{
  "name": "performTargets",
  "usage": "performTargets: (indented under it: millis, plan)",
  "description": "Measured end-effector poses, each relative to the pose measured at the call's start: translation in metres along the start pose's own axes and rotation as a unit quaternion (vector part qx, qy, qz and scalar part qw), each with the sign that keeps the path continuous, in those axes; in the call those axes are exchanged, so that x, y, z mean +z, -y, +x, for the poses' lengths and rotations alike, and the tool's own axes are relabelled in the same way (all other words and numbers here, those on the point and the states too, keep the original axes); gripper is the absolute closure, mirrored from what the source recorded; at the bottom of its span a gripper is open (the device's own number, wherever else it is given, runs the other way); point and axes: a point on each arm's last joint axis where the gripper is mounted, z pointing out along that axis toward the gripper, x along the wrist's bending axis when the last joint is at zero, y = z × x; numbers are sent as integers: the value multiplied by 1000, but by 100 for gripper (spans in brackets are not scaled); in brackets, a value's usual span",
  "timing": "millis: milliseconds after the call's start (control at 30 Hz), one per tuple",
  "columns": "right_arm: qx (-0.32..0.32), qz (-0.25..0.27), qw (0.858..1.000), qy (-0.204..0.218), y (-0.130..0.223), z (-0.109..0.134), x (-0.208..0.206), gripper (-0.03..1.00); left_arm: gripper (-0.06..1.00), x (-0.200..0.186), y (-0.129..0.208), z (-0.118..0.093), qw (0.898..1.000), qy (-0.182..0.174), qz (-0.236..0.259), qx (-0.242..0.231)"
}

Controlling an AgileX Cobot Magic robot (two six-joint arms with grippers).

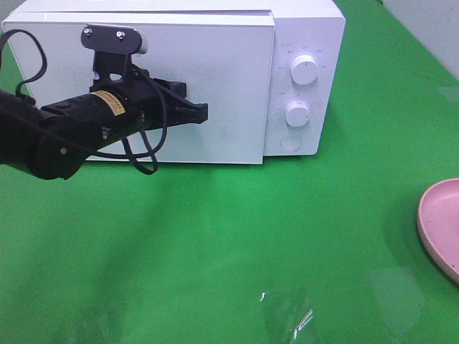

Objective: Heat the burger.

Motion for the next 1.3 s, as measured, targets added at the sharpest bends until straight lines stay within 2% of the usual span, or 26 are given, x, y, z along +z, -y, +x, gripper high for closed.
performTargets:
  millis: [233, 500, 633, 1000, 1067, 1100, 1133, 1167, 1200, 1233, 1267, 1300]
  plan:
    - [0, 0, 1000, 0, 0, 0, 0, 24, 94, 21, -1, -15, 999, 18, 30, 12]
    - [0, 0, 1000, 0, 0, 0, 0, 24, 94, 37, -9, -22, 999, 29, 27, 30]
    - [0, 0, 1000, 0, 0, 0, 0, 24, 94, 42, -10, -24, 997, 27, 41, 57]
    - [0, 0, 1000, 0, 0, 0, 0, 24, 94, 39, -15, -36, 997, 25, 73, 28]
    - [0, 0, 1000, 0, 0, 0, 0, 24, 94, 37, -17, -41, 996, 28, 87, 24]
    - [0, 0, 1000, 0, 0, 0, 0, 24, 94, 33, -16, -48, 992, 36, 116, 25]
    - [0, 0, 1000, 0, 0, 0, 0, 24, 92, 28, -13, -56, 988, 48, 145, 33]
    - [0, 0, 1000, 0, 0, 0, 0, 24, 92, 28, -13, -56, 988, 48, 145, 33]
    - [0, 0, 1000, 0, 0, 0, 0, 24, 79, 22, -11, -64, 981, 60, 175, 51]
    - [0, 0, 1000, 0, 0, 0, 0, 24, 79, 22, -11, -64, 981, 60, 175, 51]
    - [0, 0, 1000, 0, 0, 0, 0, 24, 71, 20, -11, -67, 979, 65, 186, 58]
    - [0, 0, 1000, 0, 0, 0, 0, 24, 71, 20, -11, -67, 979, 65, 186, 58]
